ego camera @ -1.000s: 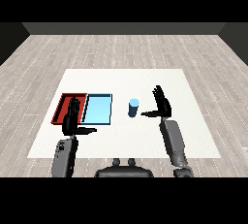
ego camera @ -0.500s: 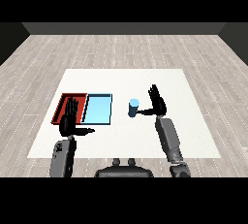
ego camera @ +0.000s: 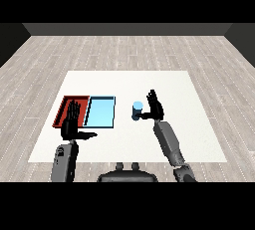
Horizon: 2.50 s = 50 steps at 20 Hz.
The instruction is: Pick the blue can and put it in the blue box
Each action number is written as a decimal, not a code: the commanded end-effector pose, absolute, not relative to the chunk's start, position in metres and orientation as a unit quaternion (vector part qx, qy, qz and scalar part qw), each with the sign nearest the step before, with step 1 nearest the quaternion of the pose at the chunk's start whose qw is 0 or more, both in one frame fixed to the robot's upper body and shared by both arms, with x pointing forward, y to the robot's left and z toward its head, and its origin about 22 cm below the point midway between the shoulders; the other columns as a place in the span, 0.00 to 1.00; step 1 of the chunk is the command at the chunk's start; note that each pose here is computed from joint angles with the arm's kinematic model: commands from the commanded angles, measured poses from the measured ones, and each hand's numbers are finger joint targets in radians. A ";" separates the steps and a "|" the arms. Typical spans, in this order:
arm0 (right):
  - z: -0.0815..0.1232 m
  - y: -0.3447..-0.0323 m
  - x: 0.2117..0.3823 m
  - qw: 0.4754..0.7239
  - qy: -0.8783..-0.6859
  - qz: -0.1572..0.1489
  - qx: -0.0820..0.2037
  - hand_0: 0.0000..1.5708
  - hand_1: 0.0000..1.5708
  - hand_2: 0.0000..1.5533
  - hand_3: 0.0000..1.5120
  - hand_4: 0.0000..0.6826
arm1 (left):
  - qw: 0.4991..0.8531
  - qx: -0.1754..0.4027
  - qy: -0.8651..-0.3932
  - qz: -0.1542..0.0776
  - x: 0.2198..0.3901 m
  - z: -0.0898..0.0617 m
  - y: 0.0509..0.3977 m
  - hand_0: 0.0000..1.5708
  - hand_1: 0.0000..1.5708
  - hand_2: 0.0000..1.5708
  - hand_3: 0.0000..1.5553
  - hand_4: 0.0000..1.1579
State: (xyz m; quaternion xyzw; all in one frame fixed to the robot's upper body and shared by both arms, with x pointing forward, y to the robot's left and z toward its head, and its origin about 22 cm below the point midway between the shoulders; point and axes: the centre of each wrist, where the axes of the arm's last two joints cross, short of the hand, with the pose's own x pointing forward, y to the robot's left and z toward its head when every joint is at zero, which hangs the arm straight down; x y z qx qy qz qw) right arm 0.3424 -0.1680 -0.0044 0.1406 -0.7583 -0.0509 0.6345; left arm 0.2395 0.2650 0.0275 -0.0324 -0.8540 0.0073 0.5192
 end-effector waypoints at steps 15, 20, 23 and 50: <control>-0.054 -0.145 0.354 0.646 -0.743 -0.070 0.159 0.00 0.00 0.00 0.00 0.00 | 0.525 -0.038 -0.850 0.019 0.245 0.034 0.259 0.00 0.00 0.00 0.00 0.00; -0.041 -0.142 0.358 0.660 -0.731 -0.062 0.163 0.00 0.00 0.00 0.00 0.00 | 0.519 -0.034 -0.854 0.014 0.254 0.047 0.274 0.00 0.00 0.00 0.00 0.00; -0.035 -0.137 0.379 0.672 -0.717 -0.072 0.172 0.00 0.00 0.00 0.00 0.00 | 0.510 -0.029 -0.860 0.015 0.247 0.024 0.267 0.00 0.00 0.00 0.00 0.00; -0.047 -0.126 0.383 0.699 -0.713 -0.051 -0.013 0.95 0.95 0.96 0.95 0.90 | 0.529 -0.034 -0.848 0.010 0.234 0.038 0.272 0.00 0.00 0.00 0.00 0.00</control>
